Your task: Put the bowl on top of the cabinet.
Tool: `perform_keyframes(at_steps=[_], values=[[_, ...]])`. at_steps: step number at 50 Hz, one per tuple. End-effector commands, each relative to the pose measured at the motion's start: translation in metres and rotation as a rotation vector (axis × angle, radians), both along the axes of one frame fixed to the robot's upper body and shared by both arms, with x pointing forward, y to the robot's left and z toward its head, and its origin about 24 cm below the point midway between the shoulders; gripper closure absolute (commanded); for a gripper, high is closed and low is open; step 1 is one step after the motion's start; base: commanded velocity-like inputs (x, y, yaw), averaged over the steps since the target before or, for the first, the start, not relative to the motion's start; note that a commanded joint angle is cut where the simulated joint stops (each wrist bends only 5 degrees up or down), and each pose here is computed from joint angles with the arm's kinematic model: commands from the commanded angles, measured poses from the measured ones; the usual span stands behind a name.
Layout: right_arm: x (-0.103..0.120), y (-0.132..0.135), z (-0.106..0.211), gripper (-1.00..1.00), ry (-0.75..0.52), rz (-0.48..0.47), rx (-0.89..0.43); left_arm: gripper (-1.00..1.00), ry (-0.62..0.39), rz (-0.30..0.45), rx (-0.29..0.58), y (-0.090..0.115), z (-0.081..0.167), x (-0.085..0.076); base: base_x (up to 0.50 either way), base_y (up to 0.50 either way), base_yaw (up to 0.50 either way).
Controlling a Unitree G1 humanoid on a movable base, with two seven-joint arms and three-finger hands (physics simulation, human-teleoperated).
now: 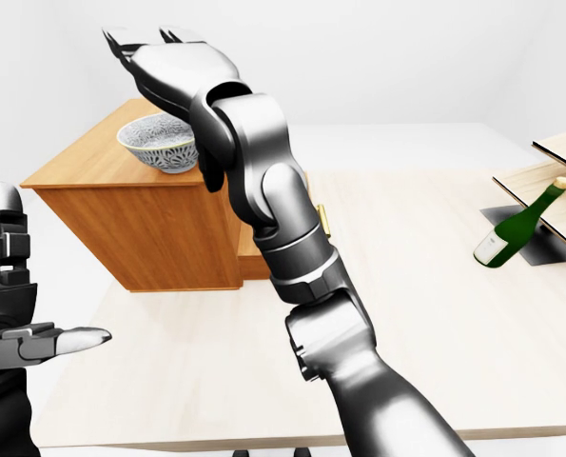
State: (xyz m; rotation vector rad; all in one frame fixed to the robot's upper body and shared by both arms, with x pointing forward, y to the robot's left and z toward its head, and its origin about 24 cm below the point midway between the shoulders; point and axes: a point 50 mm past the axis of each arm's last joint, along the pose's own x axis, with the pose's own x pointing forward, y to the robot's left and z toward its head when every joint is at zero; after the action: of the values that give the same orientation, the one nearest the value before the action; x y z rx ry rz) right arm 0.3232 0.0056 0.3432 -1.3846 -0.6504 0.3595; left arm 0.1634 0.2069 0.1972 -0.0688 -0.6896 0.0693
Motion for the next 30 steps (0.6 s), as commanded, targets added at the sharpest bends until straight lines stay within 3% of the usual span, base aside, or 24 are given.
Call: perform_keyframes(at_steps=[1, 13, 30], values=[[0.000, -0.002, 0.001, -1.00, -0.005, -0.014, 0.005, -1.00, 0.001, -0.002, 0.000, 0.000, 0.000, 0.000, 0.00, 0.00, 0.00], [-0.002, -0.004, 0.012, -1.00, -0.034, -0.021, 0.010, -1.00, -0.001, -0.003, 0.001, -0.001, 0.000, -0.001, 0.00, 0.00, 0.00], [-0.022, -0.030, 0.085, -1.00, -0.222, -0.054, 0.064, -1.00, -0.010, -0.002, 0.001, -0.001, 0.002, -0.002, 0.00, 0.00, 0.00]])
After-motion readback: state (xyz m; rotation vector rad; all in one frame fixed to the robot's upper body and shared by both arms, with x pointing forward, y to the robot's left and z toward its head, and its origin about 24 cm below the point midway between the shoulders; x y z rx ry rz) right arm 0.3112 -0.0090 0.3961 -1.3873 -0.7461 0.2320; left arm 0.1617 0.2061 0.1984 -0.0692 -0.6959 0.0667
